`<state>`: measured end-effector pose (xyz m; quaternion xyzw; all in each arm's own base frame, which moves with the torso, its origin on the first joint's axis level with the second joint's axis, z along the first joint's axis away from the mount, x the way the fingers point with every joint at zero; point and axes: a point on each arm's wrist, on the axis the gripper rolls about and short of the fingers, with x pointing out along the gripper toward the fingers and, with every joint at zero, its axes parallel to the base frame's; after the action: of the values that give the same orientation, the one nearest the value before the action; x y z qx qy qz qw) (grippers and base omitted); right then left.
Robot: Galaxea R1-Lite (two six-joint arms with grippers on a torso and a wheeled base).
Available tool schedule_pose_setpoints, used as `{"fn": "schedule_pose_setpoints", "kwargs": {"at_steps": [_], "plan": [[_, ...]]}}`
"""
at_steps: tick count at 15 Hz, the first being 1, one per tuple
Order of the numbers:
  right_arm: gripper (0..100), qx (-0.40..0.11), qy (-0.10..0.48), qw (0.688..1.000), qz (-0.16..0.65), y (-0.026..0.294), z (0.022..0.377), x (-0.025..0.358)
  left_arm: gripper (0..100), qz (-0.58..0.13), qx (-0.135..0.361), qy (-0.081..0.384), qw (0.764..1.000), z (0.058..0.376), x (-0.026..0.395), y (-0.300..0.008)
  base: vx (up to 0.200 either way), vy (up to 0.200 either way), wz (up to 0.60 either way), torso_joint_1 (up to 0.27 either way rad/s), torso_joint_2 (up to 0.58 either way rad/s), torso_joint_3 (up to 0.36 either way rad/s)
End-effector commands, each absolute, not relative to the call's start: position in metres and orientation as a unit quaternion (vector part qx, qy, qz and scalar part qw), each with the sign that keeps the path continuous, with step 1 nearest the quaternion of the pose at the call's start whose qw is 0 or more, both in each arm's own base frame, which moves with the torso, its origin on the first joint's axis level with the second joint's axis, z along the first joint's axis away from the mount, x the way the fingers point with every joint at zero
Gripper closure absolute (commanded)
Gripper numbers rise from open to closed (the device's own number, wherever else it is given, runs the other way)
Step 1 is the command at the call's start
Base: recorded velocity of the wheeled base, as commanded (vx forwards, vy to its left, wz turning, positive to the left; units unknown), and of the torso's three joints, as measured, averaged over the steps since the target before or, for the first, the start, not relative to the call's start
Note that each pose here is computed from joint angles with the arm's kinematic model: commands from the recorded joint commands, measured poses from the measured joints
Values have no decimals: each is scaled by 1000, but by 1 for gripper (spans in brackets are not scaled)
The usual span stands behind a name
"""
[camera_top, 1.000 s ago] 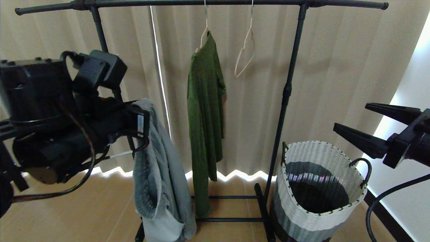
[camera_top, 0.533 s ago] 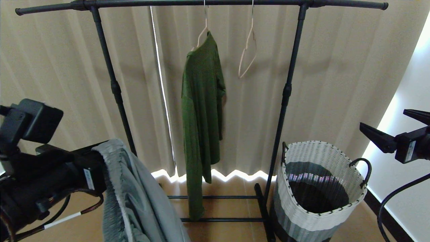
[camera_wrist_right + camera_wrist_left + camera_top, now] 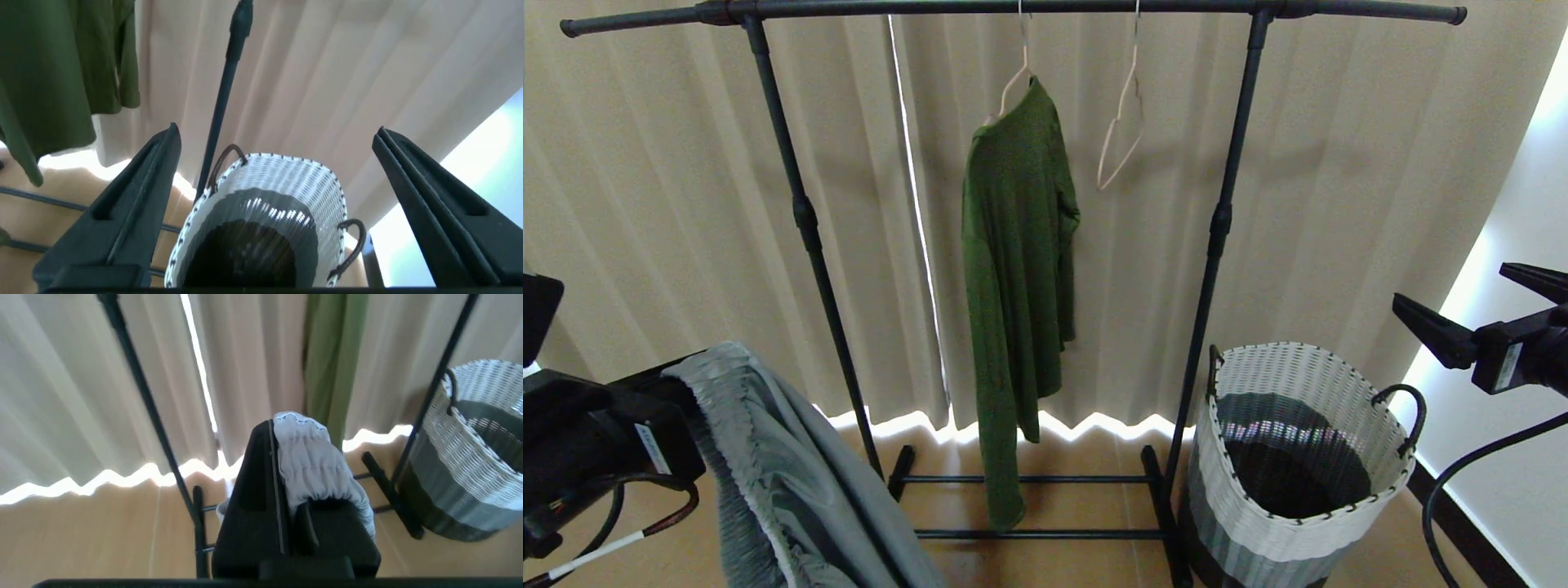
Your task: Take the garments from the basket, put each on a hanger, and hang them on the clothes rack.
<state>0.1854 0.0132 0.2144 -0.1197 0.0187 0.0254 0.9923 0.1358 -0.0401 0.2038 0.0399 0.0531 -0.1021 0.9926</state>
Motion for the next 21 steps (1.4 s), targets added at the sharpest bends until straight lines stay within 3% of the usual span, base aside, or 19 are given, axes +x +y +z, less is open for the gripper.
{"fn": "schedule_pose_setpoints", "kwargs": {"at_steps": [1,9,21], "plan": [[0,-120,28,992,27,13,207,185,100,-96,40,50,993,204,133,-37,0,0,0,0,0,0],[0,-119,26,992,24,13,208,185,100,-99,69,68,990,191,131,-36,0,0,0,0,0,0],[0,-120,29,992,24,13,207,185,100,-102,76,75,989,186,129,-36,0,0,0,108,-405,-299]]}}
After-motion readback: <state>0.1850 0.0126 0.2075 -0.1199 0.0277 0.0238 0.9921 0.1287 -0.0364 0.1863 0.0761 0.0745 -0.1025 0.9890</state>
